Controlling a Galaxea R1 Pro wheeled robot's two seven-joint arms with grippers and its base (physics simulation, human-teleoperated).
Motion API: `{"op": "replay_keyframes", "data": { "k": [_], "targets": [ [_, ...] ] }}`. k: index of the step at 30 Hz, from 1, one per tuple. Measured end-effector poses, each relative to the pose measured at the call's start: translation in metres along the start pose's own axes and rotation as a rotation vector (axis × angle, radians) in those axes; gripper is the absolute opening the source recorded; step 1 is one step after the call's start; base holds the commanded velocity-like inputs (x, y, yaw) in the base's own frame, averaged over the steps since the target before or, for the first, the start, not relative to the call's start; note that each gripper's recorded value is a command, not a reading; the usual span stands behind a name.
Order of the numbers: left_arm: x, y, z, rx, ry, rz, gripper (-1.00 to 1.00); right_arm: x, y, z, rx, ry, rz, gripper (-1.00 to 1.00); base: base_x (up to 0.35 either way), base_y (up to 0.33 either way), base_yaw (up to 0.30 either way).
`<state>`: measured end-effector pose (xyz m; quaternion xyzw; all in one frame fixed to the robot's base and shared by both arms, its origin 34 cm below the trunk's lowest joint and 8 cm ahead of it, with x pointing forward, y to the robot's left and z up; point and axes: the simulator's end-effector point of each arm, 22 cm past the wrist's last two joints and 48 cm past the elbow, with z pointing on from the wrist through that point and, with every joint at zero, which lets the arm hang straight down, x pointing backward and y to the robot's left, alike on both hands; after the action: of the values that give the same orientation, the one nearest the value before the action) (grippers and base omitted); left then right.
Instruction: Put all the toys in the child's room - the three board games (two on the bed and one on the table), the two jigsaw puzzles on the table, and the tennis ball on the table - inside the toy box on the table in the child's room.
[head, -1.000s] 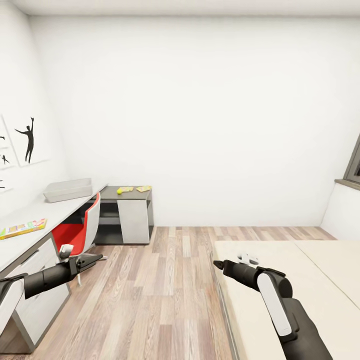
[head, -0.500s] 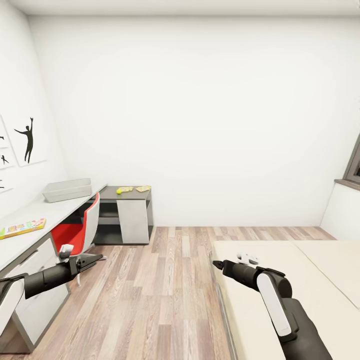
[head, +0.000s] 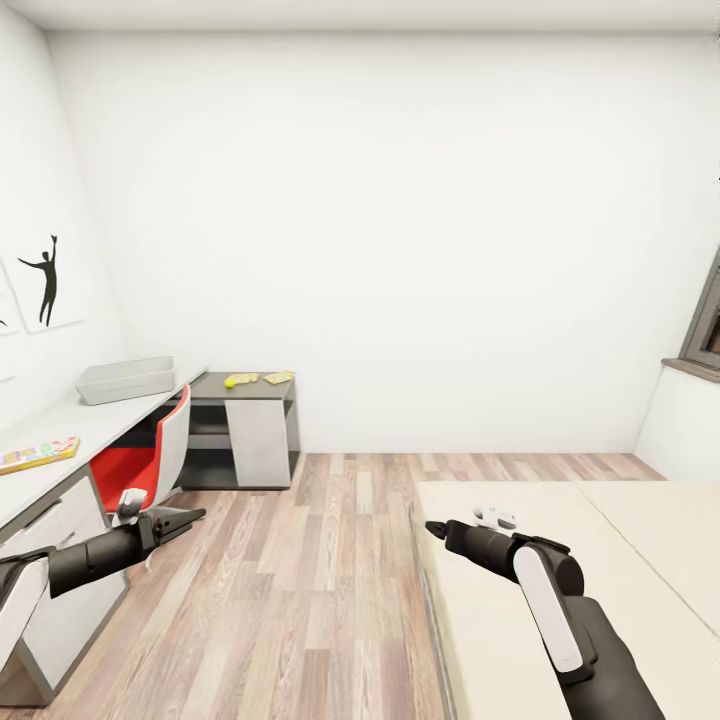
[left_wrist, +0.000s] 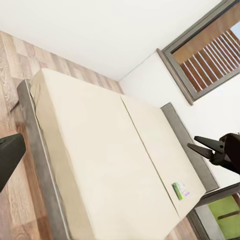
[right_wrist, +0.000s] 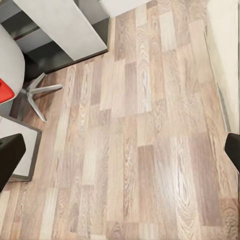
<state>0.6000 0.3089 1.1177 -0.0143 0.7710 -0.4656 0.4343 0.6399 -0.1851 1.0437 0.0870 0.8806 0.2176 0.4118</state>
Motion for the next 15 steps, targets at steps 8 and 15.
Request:
{"op": "replay_keyframes", "data": {
  "k": [8,15],
  "targets": [
    [0.0003,0.0000,0.0001,0.001,0.000,-0.001,1.00,-0.0001,0.0004,0.0000,-0.001,-0.001,0.000,1.00,0.000,-0.247,0.000],
    [0.0000,0.0000,0.0000,0.000,0.000,0.000,1.00,-0.0002,0.0010,0.0000,-0.002,-0.001,0.001,1.00,0.000,-0.285,0.000]
  ]
}}
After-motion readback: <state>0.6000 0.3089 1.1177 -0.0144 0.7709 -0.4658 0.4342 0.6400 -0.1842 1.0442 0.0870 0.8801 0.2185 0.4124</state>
